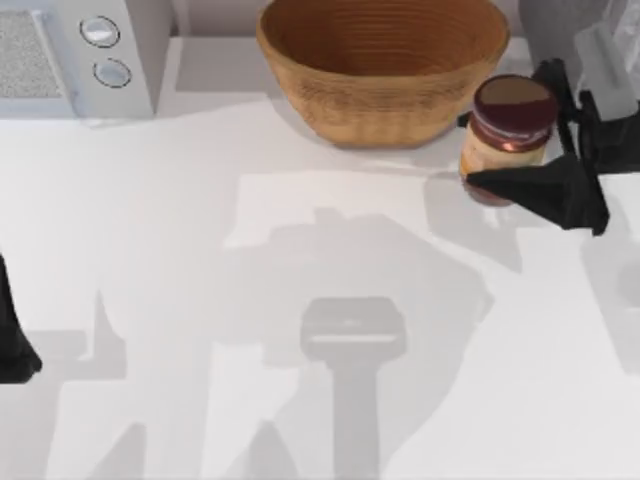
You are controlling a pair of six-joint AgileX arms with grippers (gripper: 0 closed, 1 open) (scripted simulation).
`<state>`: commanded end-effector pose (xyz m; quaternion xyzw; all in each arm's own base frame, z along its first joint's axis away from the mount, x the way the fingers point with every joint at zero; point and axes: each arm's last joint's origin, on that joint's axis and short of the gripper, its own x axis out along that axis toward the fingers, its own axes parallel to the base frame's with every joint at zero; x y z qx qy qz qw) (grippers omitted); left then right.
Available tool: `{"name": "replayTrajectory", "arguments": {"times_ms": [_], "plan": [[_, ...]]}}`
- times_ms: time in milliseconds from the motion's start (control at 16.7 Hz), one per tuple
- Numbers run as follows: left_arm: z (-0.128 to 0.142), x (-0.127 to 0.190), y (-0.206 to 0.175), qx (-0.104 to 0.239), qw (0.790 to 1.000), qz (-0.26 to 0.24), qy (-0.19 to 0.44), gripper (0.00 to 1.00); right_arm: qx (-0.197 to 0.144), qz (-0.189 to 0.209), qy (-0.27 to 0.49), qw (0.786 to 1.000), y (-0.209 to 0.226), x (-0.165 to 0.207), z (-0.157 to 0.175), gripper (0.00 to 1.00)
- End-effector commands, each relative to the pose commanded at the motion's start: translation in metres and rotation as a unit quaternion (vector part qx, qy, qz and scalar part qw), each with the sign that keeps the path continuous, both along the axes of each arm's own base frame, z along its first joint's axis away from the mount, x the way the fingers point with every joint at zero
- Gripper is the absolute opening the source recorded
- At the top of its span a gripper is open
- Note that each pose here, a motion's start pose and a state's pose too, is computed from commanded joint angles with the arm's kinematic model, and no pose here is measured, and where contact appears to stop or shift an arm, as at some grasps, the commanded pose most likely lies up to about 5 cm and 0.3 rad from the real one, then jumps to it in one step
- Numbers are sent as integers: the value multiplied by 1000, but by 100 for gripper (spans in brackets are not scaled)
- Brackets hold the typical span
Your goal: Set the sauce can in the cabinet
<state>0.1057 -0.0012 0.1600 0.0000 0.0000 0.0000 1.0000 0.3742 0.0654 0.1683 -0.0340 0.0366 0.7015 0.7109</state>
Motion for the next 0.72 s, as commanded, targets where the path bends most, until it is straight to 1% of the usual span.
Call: {"name": "replayTrajectory", "arguments": {"times_ms": [300, 420, 600, 720], "plan": [[0, 0, 0, 0, 1000, 0, 0, 100, 0, 0, 1, 1000, 0, 0, -1, 0], [0, 0, 0, 0, 1000, 0, 0, 100, -7, -10, 2, 1000, -1, -4, 3, 0], [0, 0, 0, 0, 1000, 0, 0, 100, -30, -53, -2, 998, -6, -22, 22, 0], [0, 0, 0, 0, 1000, 0, 0, 100, -50, -100, -12, 994, -12, -44, 42, 0]]}}
